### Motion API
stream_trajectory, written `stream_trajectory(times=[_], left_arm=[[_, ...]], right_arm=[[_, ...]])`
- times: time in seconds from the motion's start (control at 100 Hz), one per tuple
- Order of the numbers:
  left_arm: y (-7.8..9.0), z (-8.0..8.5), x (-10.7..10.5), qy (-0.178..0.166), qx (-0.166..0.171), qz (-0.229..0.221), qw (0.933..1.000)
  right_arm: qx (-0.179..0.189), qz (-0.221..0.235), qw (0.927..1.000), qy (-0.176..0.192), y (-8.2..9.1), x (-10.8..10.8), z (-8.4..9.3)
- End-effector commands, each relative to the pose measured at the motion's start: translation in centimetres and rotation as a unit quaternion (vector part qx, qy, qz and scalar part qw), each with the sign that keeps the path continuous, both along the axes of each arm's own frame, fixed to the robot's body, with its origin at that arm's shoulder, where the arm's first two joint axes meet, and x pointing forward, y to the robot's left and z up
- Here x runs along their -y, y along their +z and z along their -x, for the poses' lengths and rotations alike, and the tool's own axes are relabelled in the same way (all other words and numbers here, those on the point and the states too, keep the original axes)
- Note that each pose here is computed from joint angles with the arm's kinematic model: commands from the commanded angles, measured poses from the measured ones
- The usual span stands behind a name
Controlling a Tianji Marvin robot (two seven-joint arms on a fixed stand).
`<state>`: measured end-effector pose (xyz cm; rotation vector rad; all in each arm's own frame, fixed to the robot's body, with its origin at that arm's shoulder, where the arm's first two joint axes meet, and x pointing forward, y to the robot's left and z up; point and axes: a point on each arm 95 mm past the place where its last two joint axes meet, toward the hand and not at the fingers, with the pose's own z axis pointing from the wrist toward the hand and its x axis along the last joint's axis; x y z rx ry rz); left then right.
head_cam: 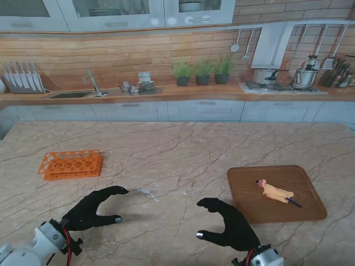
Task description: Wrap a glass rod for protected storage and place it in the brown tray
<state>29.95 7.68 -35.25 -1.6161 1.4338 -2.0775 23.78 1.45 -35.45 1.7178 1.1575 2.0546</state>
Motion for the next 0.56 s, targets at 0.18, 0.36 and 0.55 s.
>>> stream_trajectory(times=[0.18, 0.36, 0.55], left_arm=[[-0.2, 0.0, 0.2, 0.003, -0.010, -0.011, 0.9999], [-0.3, -0.2, 0.4, 0.015, -0.003, -0.006, 0.9999], [-0.8, -0.5, 0.5, 0.020, -0.012, -0.010, 0.9997]], right_arm=[[-0.014, -0.004, 0.9998, 0.016, 1.2, 0.6, -2.6], [-0.029, 0.001, 0.9992, 0.026, 1.2, 0.6, -4.0], [-0.041, 0.035, 0.9976, 0.042, 1.1, 0.8, -4.9]])
